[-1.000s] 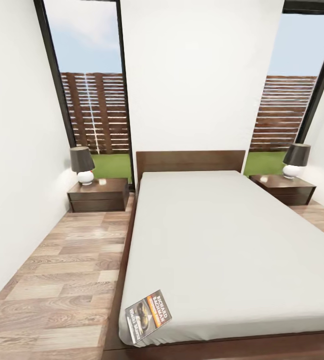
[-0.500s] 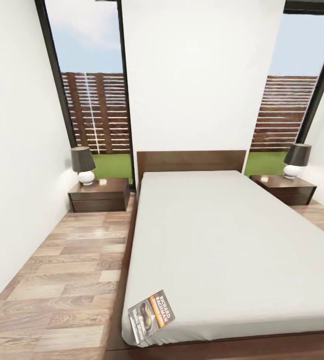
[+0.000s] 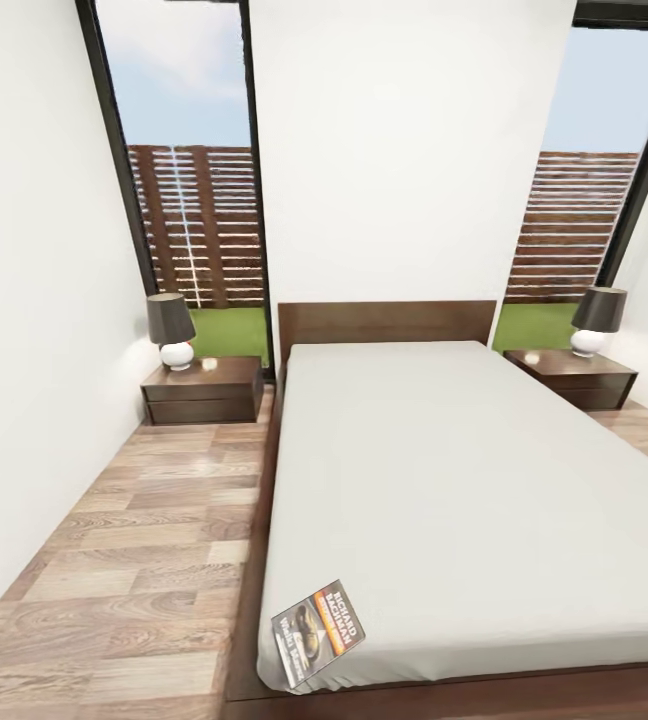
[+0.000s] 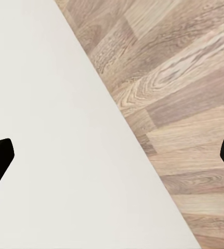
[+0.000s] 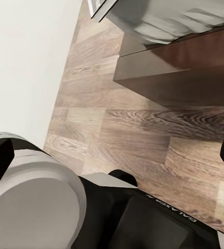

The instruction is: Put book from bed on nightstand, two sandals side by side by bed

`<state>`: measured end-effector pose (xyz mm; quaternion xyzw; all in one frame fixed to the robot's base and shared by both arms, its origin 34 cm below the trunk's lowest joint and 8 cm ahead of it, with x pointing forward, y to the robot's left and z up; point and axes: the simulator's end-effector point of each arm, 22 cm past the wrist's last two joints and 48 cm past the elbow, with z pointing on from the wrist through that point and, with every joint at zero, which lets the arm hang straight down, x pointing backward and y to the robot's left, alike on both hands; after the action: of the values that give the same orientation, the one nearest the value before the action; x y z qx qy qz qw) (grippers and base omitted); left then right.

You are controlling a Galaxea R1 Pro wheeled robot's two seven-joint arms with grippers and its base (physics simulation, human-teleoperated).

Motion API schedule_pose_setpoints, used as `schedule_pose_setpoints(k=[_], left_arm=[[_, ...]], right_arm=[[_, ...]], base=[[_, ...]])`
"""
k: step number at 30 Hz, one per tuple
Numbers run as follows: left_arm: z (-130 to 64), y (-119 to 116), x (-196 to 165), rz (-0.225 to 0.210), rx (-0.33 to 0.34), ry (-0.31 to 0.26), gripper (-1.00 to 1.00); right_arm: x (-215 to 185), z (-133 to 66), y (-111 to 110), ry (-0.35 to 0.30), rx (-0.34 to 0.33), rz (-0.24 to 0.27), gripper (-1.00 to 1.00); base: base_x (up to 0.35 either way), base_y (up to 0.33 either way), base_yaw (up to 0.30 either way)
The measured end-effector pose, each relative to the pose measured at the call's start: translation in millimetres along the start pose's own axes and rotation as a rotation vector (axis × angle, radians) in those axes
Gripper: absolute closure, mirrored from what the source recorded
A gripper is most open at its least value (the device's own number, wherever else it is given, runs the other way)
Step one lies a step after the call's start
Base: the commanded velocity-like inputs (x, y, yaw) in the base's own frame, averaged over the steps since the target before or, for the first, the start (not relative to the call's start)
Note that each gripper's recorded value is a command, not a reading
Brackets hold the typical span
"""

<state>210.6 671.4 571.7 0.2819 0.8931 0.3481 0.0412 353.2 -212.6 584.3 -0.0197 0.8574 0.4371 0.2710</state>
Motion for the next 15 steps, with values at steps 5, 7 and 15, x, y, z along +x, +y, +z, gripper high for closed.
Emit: schedule_pose_setpoints(k=[5,7,15], left_arm=[[0.0,0.1,0.0,0.000,0.000,0.000,-1.00],[0.0,0.1,-0.1,0.000,-0.001,0.000,-1.00],[-0.1,-0.2,0.4,0.001,0.000,0.000,-1.00]], right_arm=[[0.0,-0.4,-0.2,0.000,0.000,0.000,-1.00],[-0.3,-0.9,-0.7,0.000,0.001,0.000,-1.00],[-2.7,-3.2,-2.2,0.001,0.001,0.003,-1.00]], base=[[0.000,0.134,0.000],[0.000,0.079,0.000],[0.000,0.036,0.000]])
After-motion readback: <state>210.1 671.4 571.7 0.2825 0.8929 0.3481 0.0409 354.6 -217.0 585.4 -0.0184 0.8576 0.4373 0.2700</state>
